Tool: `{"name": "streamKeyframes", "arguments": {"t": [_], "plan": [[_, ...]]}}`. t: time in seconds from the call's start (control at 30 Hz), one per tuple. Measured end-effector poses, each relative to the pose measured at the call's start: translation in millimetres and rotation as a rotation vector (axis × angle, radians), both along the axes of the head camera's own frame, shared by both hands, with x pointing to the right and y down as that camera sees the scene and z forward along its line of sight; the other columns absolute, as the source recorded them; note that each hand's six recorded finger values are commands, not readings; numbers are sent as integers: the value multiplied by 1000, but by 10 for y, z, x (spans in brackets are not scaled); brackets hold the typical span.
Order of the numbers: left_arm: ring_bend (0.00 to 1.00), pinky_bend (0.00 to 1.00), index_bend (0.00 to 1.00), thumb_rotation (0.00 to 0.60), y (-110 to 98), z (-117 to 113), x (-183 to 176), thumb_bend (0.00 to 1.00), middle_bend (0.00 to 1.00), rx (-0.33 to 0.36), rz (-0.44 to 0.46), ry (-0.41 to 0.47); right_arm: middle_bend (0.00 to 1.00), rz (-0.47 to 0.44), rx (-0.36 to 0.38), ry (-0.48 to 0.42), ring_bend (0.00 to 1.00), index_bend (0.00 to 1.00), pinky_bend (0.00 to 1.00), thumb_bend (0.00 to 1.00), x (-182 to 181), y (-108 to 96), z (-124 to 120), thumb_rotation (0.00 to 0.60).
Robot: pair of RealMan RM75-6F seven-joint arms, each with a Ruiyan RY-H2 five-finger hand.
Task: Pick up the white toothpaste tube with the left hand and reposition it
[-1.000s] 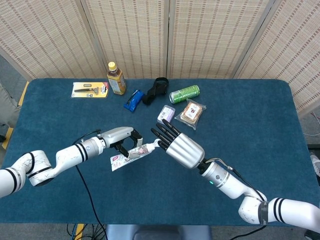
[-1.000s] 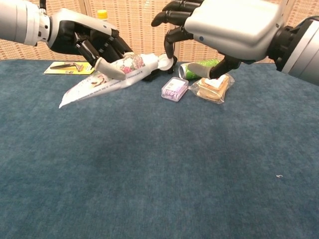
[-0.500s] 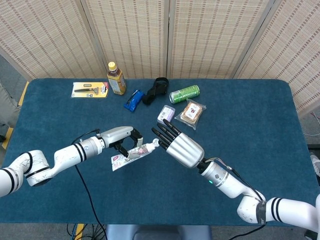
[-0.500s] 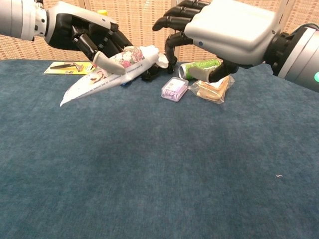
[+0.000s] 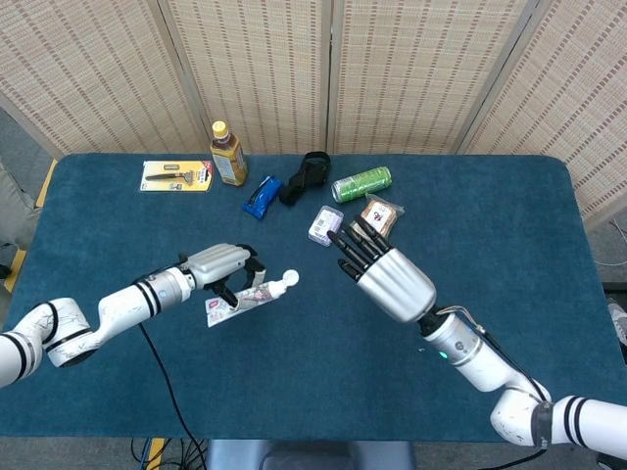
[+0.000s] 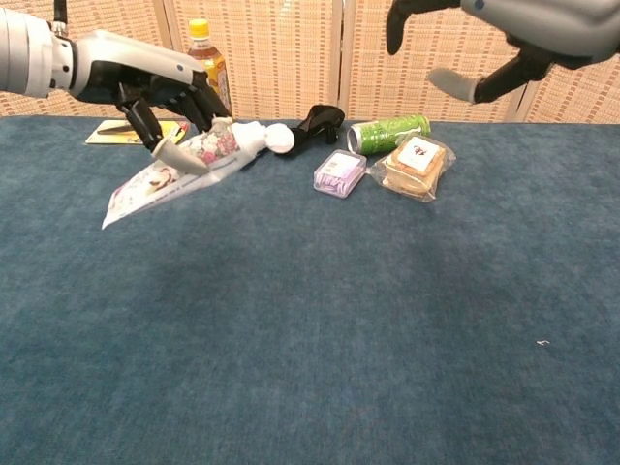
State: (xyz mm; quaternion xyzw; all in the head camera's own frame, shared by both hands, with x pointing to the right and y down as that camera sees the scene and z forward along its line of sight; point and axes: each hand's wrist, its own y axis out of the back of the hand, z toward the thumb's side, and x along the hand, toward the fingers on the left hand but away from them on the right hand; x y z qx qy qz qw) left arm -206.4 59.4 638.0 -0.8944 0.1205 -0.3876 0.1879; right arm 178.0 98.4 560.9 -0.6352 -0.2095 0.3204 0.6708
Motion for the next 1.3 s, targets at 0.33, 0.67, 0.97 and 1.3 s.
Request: {"name": "streamKeyframes", "arguments": {"t": [0.33,0.67,0.97,1.3], "plan": [[393,111,545,550,111,278,-310,469,607,193,155,-177,102,75,33,32,0,393,0,357,369,-59,-173,600],[148,79,168,493,181,617,-664,463,281,324,332,-430,102,135,21,77,0,393,0,357,589,-118,-156,600],[88,70,56,438,178,563,-984,452,192,322,207,-504,102,199,20,104,0,392,0,357,844,-150,-195,600],[92,71,65,561,194,133,-1488,392,192,308,-230,-376,162,319,-90,144,0,324,48,343,1262,-59,-182,600]]}}
